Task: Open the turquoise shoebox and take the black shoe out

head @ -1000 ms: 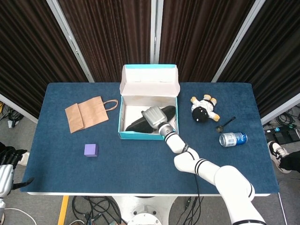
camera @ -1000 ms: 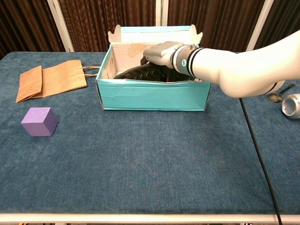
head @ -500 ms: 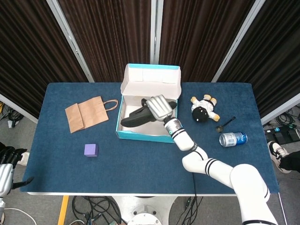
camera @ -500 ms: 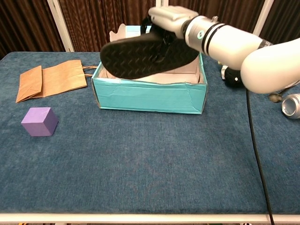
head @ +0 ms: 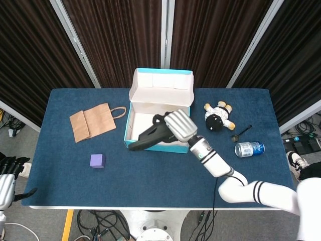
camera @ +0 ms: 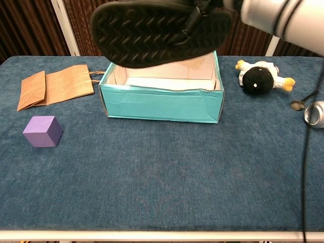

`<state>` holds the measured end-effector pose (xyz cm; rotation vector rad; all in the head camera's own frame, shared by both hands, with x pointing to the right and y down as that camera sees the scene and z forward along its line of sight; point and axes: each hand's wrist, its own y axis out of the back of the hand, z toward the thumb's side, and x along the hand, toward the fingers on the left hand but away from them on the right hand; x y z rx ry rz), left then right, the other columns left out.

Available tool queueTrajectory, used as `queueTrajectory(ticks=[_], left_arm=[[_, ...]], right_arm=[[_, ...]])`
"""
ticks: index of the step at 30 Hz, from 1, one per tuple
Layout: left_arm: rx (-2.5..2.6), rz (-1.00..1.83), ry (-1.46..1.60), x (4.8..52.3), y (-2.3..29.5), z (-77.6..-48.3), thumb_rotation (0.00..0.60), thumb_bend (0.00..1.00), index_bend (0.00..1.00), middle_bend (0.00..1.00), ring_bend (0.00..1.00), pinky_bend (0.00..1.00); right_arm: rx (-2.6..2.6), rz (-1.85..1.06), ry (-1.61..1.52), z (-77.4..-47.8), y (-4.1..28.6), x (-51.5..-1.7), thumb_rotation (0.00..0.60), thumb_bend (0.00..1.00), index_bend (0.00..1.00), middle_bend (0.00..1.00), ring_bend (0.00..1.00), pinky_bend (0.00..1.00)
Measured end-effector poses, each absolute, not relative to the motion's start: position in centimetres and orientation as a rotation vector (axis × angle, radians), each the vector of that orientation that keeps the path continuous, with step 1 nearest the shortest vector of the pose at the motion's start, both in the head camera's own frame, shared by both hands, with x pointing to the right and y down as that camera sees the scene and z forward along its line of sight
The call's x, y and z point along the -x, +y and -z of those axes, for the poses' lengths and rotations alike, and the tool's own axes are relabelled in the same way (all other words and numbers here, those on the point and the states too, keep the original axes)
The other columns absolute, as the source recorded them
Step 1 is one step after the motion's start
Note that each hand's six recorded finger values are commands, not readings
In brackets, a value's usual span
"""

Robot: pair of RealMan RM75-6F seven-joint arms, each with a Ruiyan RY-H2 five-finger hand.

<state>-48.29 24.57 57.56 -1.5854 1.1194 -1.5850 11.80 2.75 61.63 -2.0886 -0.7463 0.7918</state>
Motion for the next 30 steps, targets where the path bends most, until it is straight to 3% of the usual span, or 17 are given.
queueTrajectory(ticks=[6, 13, 16, 18, 19, 21, 30], left_arm=[[1.597, 1.565, 1.115, 47.9, 24.5, -57.5, 0.6, 0.0, 0.17, 0.14, 0.07, 0.06], [1.613, 1.563, 1.118, 48.0, 24.8, -57.7, 0.6, 0.0, 0.17, 0.14, 0.07, 0.06], [1.611, 1.566, 1.12, 48.1, 25.0, -57.8, 0.6, 0.0, 0.17, 0.14, 0.07, 0.06], [1.609, 1.567, 1.124, 48.2, 25.1, -57.7, 0.6, 0.0, 0.17, 0.14, 0.07, 0.06], [1.609, 1.568, 1.126, 48.3, 25.1, -57.7, 0.6, 0.0, 0.17, 0.14, 0.07, 0.06], [1.61, 1.567, 1.128, 48.3, 25.2, -57.7, 0.6, 0.0, 0.17, 0.14, 0.07, 0.06], [1.607, 1.57, 1.133, 48.6, 25.3, -57.8, 0.6, 0.0, 0.17, 0.14, 0.07, 0.06]], right_arm=[[2.27, -0.907, -0.674, -62.2, 8.9, -15.8, 0.6, 0.31, 0.76, 0.61, 0.51, 0.48], [2.308, -0.973, -0.634, -64.8, 13.1, -16.5, 0.6, 0.3, 0.7, 0.52, 0.38, 0.34], [2.3, -0.976, -0.618, -66.1, 14.2, -16.0, 0.6, 0.28, 0.5, 0.35, 0.19, 0.16], [2.282, -0.971, -0.598, -66.9, 14.9, -15.4, 0.6, 0.24, 0.23, 0.16, 0.03, 0.02], [2.268, -0.971, -0.586, -67.2, 15.1, -15.3, 0.6, 0.21, 0.12, 0.08, 0.0, 0.0], [2.232, -0.974, -0.553, -67.7, 15.4, -15.0, 0.6, 0.14, 0.01, 0.01, 0.0, 0.0], [2.129, -0.996, -0.52, -67.9, 14.4, -14.3, 0.6, 0.03, 0.0, 0.0, 0.0, 0.0]])
